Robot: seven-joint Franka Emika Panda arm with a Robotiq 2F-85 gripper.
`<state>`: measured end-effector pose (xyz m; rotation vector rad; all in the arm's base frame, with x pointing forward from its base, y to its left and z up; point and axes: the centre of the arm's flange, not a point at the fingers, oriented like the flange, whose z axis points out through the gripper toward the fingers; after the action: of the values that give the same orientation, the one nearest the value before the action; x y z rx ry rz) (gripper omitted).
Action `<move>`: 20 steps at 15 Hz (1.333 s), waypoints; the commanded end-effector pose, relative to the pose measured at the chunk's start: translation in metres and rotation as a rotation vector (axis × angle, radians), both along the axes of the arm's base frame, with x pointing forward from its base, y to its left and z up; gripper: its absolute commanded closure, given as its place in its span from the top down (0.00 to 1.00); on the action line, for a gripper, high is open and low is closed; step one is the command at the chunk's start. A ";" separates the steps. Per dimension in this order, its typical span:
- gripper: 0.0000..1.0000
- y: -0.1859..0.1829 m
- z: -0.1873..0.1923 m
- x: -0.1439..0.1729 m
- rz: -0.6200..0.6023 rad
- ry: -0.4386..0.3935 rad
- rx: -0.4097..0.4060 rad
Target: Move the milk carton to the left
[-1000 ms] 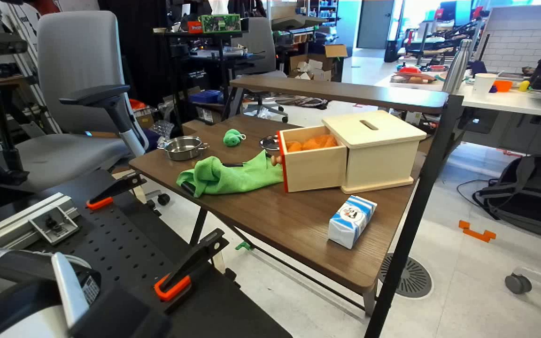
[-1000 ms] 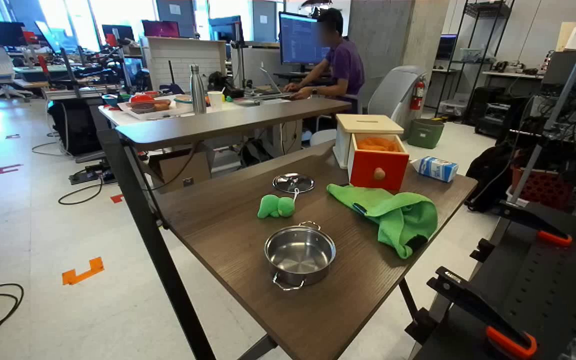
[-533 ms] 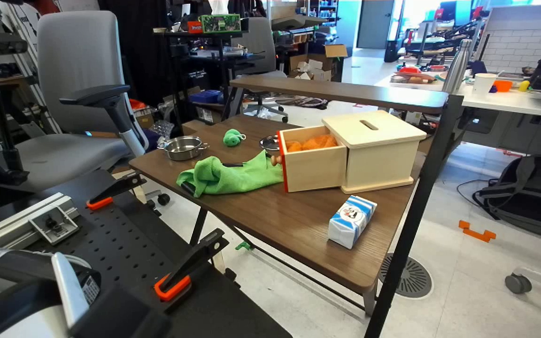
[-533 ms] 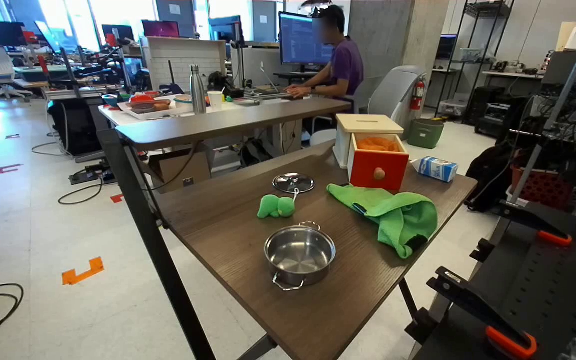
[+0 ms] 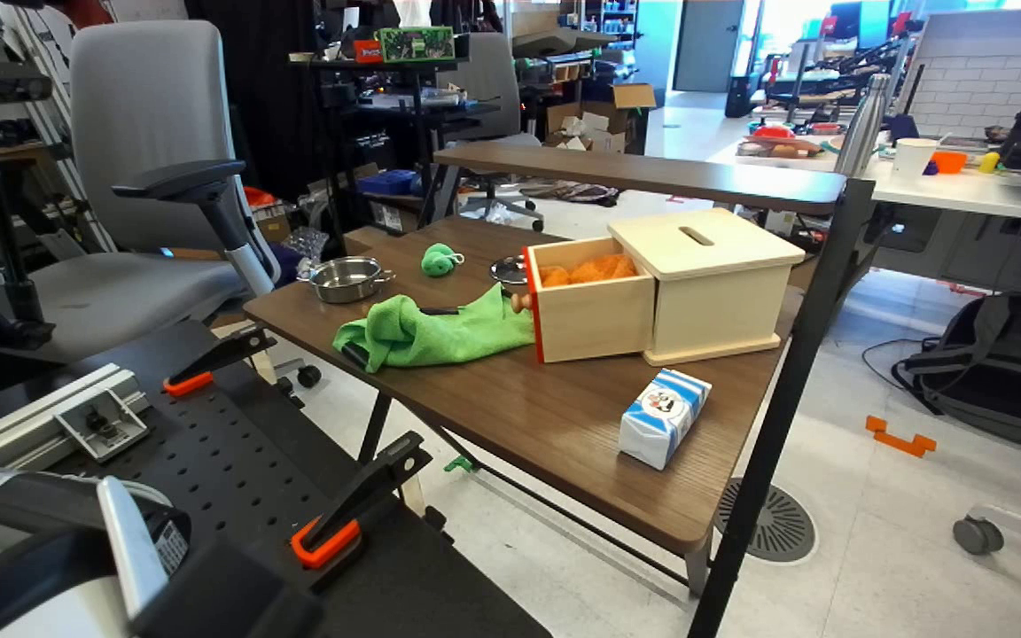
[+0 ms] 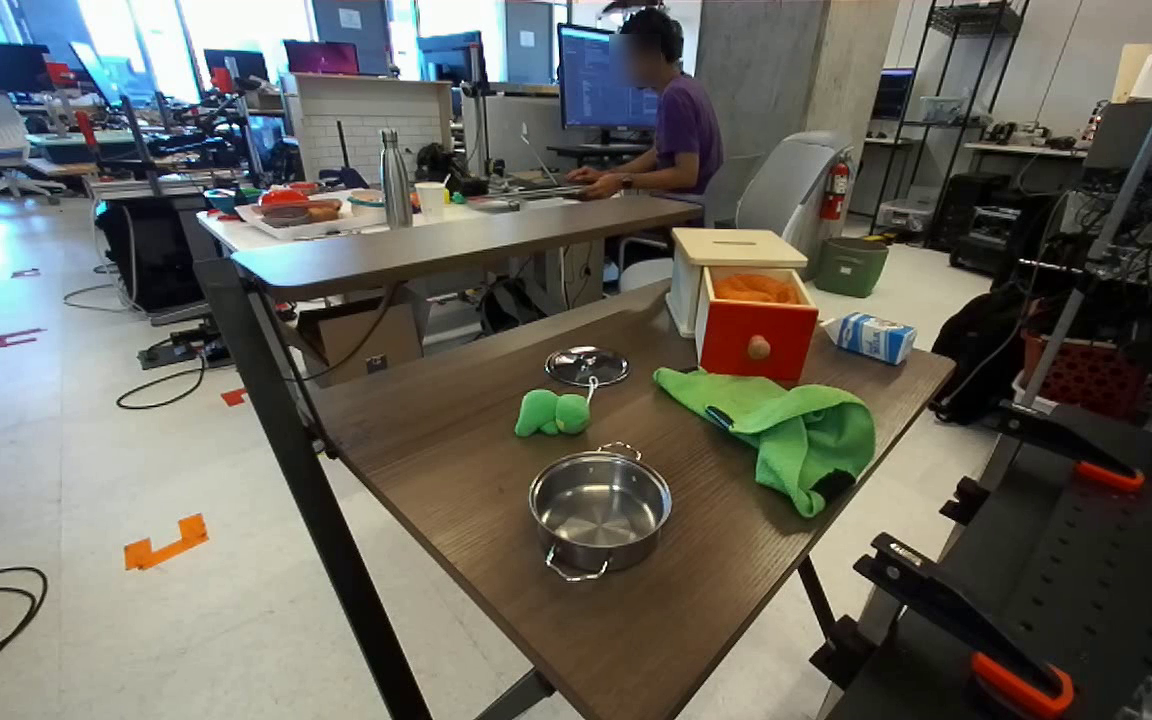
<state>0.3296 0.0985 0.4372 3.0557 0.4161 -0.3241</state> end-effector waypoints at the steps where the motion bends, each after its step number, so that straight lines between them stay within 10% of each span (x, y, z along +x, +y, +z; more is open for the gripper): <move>1: 1.00 0.000 0.000 0.000 0.000 0.000 0.000; 9: 1.00 -0.034 0.014 0.035 -0.070 -0.086 0.037; 20: 1.00 -0.176 0.039 0.146 -0.114 -0.226 0.165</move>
<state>0.4335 -0.0435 0.4769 3.2065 0.2344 0.0078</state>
